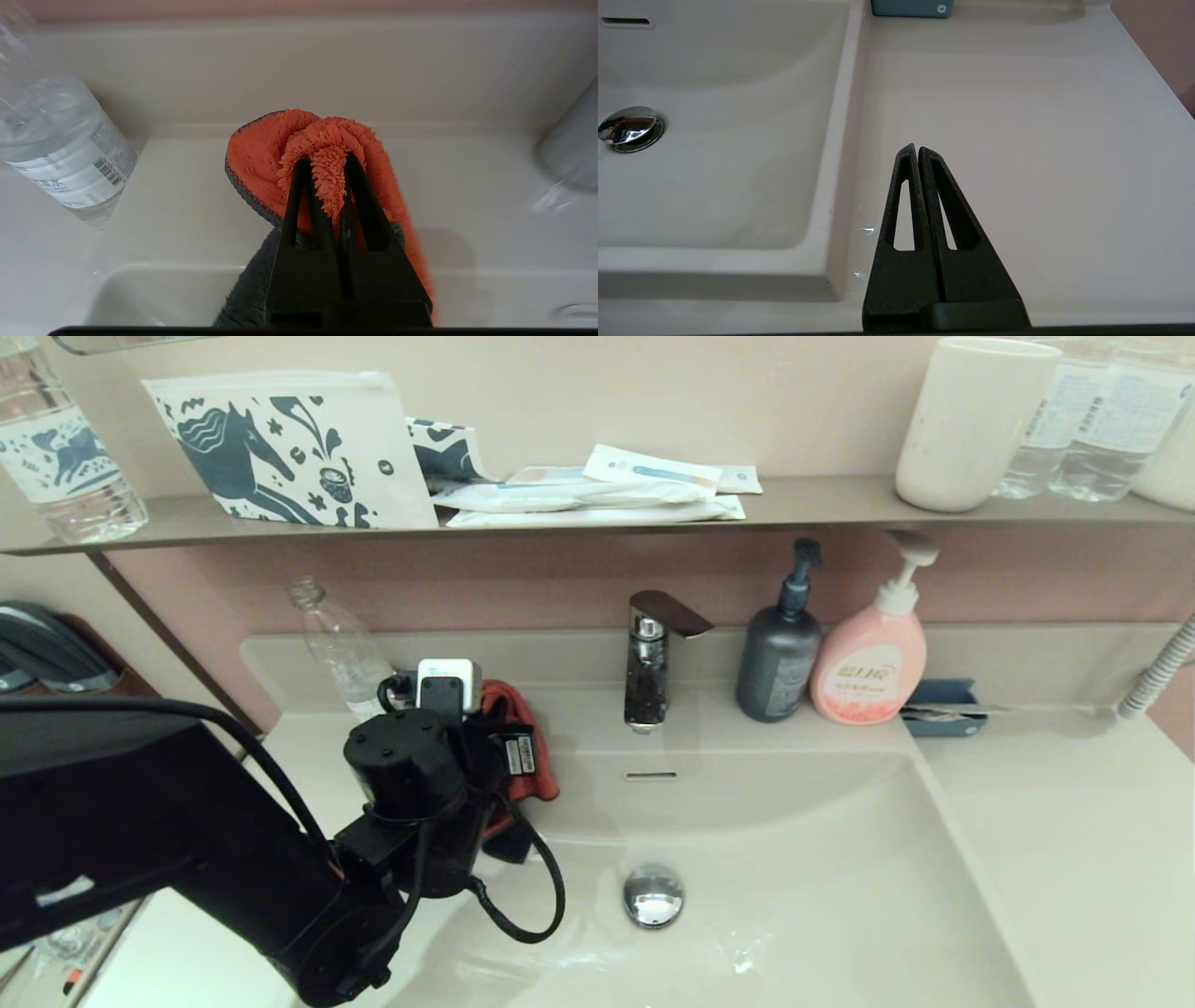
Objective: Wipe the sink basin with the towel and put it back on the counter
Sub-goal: Wipe the sink
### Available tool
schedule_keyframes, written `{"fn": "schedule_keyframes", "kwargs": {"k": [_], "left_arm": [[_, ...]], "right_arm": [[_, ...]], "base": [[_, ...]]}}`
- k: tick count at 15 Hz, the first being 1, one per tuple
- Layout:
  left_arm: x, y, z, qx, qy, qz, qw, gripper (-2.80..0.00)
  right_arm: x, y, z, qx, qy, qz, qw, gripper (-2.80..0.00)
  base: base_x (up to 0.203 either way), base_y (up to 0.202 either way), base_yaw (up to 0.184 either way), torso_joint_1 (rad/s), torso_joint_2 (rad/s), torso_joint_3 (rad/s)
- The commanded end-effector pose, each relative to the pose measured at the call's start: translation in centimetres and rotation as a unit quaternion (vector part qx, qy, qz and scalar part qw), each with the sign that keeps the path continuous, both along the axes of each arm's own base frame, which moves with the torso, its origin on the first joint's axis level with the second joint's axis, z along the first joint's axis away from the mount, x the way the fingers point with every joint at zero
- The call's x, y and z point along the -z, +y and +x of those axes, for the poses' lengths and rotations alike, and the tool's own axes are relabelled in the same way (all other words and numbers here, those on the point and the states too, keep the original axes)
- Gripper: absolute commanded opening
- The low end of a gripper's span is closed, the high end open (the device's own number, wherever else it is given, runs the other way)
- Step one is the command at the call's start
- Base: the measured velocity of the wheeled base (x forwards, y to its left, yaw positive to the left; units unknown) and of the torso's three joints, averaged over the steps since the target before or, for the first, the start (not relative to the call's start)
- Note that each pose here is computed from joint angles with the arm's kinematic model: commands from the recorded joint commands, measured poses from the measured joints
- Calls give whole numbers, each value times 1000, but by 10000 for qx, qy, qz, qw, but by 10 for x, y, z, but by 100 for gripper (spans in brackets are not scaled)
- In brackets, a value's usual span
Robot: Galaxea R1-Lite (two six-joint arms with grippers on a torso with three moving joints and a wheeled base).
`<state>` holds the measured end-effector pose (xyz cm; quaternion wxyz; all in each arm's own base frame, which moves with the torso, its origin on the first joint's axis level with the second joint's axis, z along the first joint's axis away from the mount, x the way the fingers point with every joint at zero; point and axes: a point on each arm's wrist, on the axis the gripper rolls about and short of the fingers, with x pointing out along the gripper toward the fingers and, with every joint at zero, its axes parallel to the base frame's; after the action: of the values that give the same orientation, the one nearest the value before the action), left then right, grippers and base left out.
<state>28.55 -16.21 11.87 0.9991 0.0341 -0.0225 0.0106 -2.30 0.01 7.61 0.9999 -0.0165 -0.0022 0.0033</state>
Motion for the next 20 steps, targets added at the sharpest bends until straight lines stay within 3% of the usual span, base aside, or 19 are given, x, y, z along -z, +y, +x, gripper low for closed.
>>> {"fn": "schedule_keyframes", "kwargs": {"k": [1, 11, 14, 20], "left_arm": [[8, 8, 8, 117, 87, 114, 9998, -280], [5, 62, 44, 185, -39, 448, 9988, -280], [1, 60, 50, 190, -38, 453, 9988, -280], [19, 37, 60, 353, 70, 452, 9983, -280]], "right_arm": [[0, 0, 0, -5, 6, -4, 10000, -280], [0, 0, 0, -5, 6, -4, 10000, -280], [0, 0, 0, -5, 6, -3, 10000, -280], [0, 0, 0, -5, 6, -4, 10000, -280]], "base": [[0, 0, 0, 0, 0, 0], [0, 0, 0, 0, 0, 0], [0, 0, 0, 0, 0, 0], [0, 0, 0, 0, 0, 0]]}}
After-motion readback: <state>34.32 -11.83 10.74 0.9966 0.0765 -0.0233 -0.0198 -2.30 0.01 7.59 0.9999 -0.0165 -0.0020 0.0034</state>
